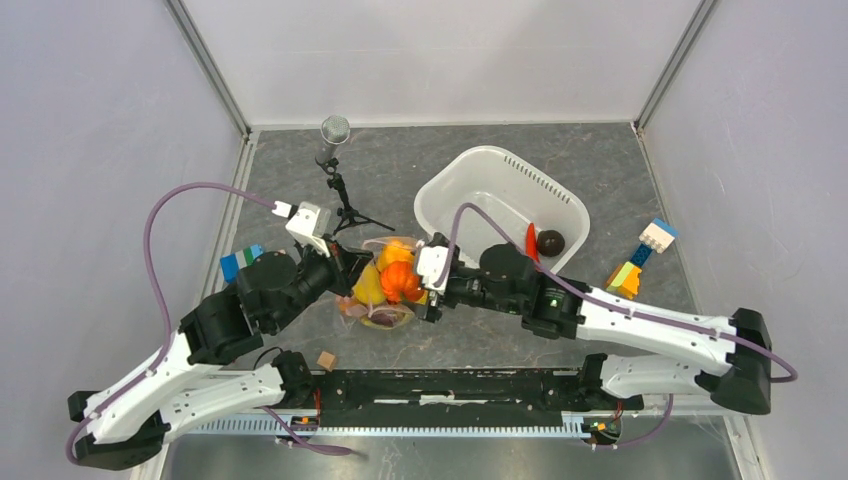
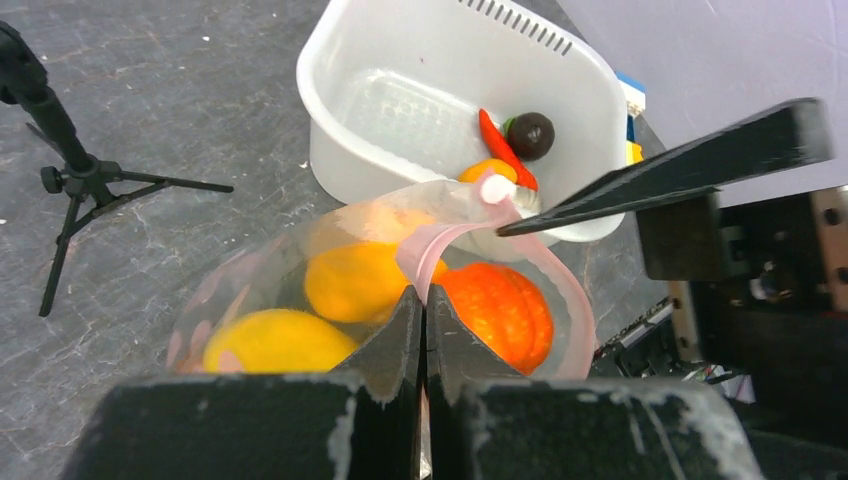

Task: Place the food in the zip-top bag and seal the zipper
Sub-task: Place the fake vegetable in the zipper food storage bag.

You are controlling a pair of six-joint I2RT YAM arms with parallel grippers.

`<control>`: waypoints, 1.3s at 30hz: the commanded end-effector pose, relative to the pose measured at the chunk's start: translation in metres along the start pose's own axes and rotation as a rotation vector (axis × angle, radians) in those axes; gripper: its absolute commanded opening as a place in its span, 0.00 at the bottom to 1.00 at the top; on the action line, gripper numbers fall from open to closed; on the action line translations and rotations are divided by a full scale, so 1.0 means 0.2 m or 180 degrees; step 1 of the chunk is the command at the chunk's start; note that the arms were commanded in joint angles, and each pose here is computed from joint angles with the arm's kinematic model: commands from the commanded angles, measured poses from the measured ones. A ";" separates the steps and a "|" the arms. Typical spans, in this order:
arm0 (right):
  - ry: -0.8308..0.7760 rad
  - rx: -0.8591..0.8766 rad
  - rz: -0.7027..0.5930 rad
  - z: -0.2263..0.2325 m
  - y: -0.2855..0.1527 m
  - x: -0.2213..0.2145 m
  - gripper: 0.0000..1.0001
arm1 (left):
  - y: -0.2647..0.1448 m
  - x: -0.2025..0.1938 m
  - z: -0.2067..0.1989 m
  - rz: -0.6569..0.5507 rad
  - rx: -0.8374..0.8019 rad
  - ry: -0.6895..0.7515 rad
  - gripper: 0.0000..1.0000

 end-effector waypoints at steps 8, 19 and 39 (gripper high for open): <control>0.0289 0.0207 -0.0057 0.07 -0.05 -0.05 0.40 | -0.01 0.14 -0.01 -0.0382 0.0034 -0.0365 0.05; 0.0389 0.0265 -0.0070 0.08 0.18 -0.06 0.32 | 0.02 0.14 -0.07 -0.0300 -0.0176 -0.0325 0.05; 0.0583 -0.0166 -0.0531 -0.01 0.19 0.03 0.37 | 0.03 0.18 -0.07 -0.0312 -0.0049 -0.0511 0.06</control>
Point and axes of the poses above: each gripper's point midway between its finger pads, its own y axis out along the fingers, its own z axis along the line the jaws close on, x = y × z, the point moved 4 cm from there along -y, back along the fingers, and after that the axes turned 15 degrees about y, right-handed, at the moved point
